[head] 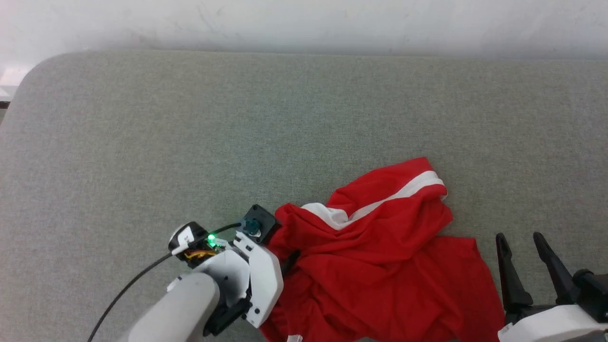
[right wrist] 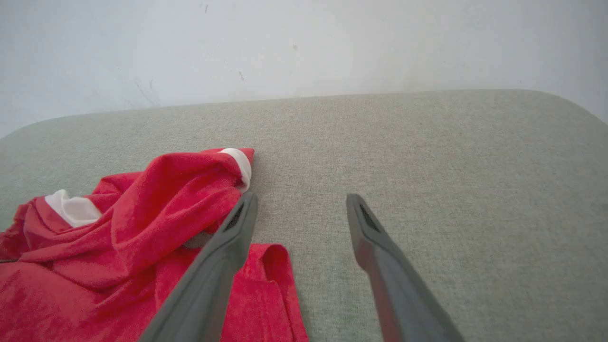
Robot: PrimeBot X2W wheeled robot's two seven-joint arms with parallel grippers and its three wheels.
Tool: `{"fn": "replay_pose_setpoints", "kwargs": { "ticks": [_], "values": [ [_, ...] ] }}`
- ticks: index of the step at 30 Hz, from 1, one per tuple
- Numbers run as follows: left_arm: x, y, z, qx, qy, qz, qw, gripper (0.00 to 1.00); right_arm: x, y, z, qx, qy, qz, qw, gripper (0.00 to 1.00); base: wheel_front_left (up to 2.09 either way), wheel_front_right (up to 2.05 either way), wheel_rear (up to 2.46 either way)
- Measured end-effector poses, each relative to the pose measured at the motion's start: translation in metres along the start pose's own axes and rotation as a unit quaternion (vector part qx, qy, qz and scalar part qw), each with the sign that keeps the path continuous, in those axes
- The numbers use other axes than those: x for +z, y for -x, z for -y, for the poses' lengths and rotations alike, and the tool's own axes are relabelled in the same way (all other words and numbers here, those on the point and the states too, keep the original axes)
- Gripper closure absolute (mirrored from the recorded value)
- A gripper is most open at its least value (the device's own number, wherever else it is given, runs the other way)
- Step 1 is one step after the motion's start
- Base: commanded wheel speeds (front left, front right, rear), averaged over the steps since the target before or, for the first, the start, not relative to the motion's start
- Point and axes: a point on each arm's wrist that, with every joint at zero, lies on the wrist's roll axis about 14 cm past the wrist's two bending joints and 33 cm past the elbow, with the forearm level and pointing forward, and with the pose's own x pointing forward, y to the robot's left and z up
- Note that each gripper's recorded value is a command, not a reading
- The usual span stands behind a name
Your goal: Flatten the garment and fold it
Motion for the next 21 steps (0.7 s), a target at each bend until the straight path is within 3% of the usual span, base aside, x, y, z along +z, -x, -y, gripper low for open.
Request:
{"fn": "replay_pose_setpoints", "kwargs": {
  "ticks": [1,2,3,11,16,17,19,20,21],
  "values": [
    [0.002,-0.001,-0.002,-0.001,-0.002,0.001,1.0,0.39,0.0,0.0,0.0,0.0,0.001,-0.001,1.0,0.0,0.0,0.0,0.0],
    [0.006,-0.002,-0.005,0.0,-0.004,0.008,1.0,0.88,0.001,0.0,0.0,-0.001,0.001,-0.001,1.0,0.0,0.0,0.0,0.0],
    [0.012,-0.002,-0.009,0.005,-0.004,0.019,1.0,1.0,0.001,-0.001,0.001,-0.001,0.002,0.0,1.0,0.0,0.0,0.0,0.0],
    [0.068,0.004,-0.08,0.134,0.005,0.145,0.98,1.0,0.003,-0.007,0.002,-0.002,0.005,0.001,1.0,0.0,0.0,0.0,0.0],
    [0.077,0.003,-0.114,0.175,0.01,0.167,0.97,1.0,0.001,-0.014,0.006,-0.008,0.008,-0.003,1.0,0.0,0.0,0.0,0.0],
    [0.074,0.001,-0.118,0.18,0.011,0.162,0.97,0.91,0.0,-0.016,0.006,-0.008,0.009,-0.003,1.0,0.0,0.0,0.0,0.0],
    [0.063,-0.004,-0.123,0.185,0.017,0.146,0.972,0.15,0.0,-0.018,0.007,-0.008,0.009,-0.004,1.0,0.0,0.0,0.0,0.0],
    [0.058,-0.006,-0.124,0.186,0.019,0.142,0.972,0.0,-0.001,-0.02,0.007,-0.008,0.008,-0.004,1.0,0.0,0.0,0.0,0.0],
    [0.055,-0.009,-0.125,0.185,0.023,0.14,0.973,0.0,-0.002,-0.021,0.007,-0.008,0.008,-0.006,1.0,0.0,0.0,0.0,0.0]
  ]
}}
